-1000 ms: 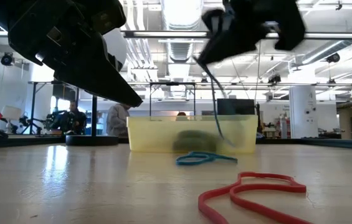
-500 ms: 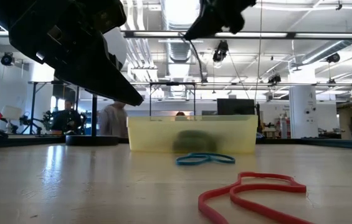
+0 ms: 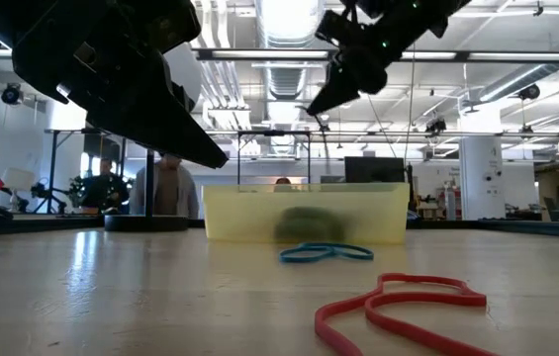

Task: Pick and place rubber bands into bin
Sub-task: Put the blue rubber band into the yellow bin

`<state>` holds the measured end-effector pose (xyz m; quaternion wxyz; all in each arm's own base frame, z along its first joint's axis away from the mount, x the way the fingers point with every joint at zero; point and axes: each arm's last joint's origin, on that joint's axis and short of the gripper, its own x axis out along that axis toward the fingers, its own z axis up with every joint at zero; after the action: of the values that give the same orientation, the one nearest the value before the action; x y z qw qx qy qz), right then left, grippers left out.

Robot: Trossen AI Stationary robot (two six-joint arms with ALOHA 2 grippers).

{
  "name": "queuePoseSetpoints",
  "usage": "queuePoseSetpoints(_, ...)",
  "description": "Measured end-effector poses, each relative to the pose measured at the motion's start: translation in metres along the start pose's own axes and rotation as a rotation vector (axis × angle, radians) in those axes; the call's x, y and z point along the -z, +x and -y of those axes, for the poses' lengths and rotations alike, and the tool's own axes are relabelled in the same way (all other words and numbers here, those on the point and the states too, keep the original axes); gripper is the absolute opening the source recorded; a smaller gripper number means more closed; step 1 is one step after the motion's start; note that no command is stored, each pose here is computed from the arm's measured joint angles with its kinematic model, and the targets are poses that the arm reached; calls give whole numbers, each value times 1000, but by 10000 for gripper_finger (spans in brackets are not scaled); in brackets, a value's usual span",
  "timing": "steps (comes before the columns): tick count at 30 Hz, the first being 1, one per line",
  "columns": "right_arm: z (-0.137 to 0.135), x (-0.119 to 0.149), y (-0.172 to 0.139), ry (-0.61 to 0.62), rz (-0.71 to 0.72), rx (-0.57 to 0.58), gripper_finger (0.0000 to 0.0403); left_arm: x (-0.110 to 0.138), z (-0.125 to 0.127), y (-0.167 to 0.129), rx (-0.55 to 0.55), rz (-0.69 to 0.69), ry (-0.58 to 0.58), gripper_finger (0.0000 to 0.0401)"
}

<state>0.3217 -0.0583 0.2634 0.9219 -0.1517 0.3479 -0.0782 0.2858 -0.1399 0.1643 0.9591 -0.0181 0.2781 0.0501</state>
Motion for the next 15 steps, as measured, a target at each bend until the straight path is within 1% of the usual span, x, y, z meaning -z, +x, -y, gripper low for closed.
queuePoseSetpoints(3, -2, 9, 4, 8, -28, -7, 9, 0, 0, 0, 0, 0, 0, 130)
queuePoseSetpoints(6, -4, 15, 6, 46, -45, -13, 9, 0, 0, 0, 0, 0, 0, 130)
queuePoseSetpoints(9, -7, 22, 8, 71, -53, -61, 11, 0, 0, 0, 0, 1, 0, 130)
queuePoseSetpoints(12, -8, 27, 10, 106, -61, -99, 26, 0, 0, 0, 0, 2, -1, 130)
queuePoseSetpoints(15, -7, 31, 11, 143, -71, -105, 52, -1, 0, 0, 2, 7, -3, 130)
